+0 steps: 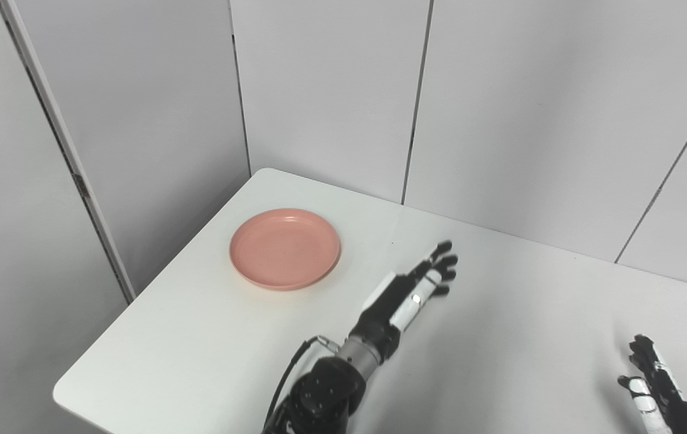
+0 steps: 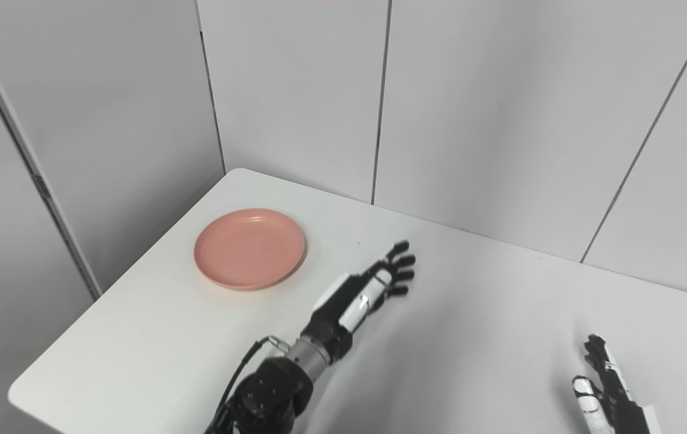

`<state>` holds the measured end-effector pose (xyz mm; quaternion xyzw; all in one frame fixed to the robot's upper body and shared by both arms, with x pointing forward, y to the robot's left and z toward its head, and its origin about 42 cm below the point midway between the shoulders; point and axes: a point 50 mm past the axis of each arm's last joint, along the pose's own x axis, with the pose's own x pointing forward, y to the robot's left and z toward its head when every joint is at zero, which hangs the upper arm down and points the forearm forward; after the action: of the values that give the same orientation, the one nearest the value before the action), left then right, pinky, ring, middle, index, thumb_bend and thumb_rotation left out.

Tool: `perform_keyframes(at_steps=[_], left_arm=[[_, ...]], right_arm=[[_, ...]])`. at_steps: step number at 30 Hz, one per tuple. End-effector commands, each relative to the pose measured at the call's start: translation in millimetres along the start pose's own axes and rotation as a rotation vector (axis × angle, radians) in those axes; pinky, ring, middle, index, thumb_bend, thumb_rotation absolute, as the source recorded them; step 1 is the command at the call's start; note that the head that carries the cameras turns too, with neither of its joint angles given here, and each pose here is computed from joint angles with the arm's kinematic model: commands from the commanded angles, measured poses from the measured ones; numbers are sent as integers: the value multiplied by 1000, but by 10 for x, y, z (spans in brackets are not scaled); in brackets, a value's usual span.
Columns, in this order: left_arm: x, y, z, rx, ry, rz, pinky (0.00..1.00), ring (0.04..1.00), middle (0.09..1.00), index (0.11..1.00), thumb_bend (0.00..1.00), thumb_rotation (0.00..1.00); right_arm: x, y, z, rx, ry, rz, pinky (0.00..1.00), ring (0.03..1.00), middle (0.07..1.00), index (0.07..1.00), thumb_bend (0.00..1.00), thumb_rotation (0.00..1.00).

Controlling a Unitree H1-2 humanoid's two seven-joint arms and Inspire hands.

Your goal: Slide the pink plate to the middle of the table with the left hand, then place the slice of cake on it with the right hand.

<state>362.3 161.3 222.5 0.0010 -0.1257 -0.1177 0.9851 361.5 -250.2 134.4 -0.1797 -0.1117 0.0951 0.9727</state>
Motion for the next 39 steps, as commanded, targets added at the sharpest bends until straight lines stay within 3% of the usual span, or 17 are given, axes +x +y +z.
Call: perform_keyframes(at_steps=[1,10,18,29,39], left_arm=[[92,37,355,-15,-109,8,911,917,944,940,444,989],[45,359,824,14,-257,143,930,912,933,918,449,999],[-72,842,1010,27,-349,309,915,912,921,903,387,1000],[-205,1442,989,47,-379,488,899,918,926,916,413,1000],[-301,1782,949,53,-366,617,916,931,946,929,398,1000]], right_arm=[[-154,-36,-164,-1,76,-3,943,942,945,949,280,1000],[-155,-73,-155,12,80,-1,943,943,946,949,286,1000],[-156,-94,-138,-3,85,5,951,949,947,945,259,1000],[-167,-143,-133,-7,72,12,940,947,952,947,239,1000],[-175,-166,-115,-17,77,14,945,953,959,952,251,1000]])
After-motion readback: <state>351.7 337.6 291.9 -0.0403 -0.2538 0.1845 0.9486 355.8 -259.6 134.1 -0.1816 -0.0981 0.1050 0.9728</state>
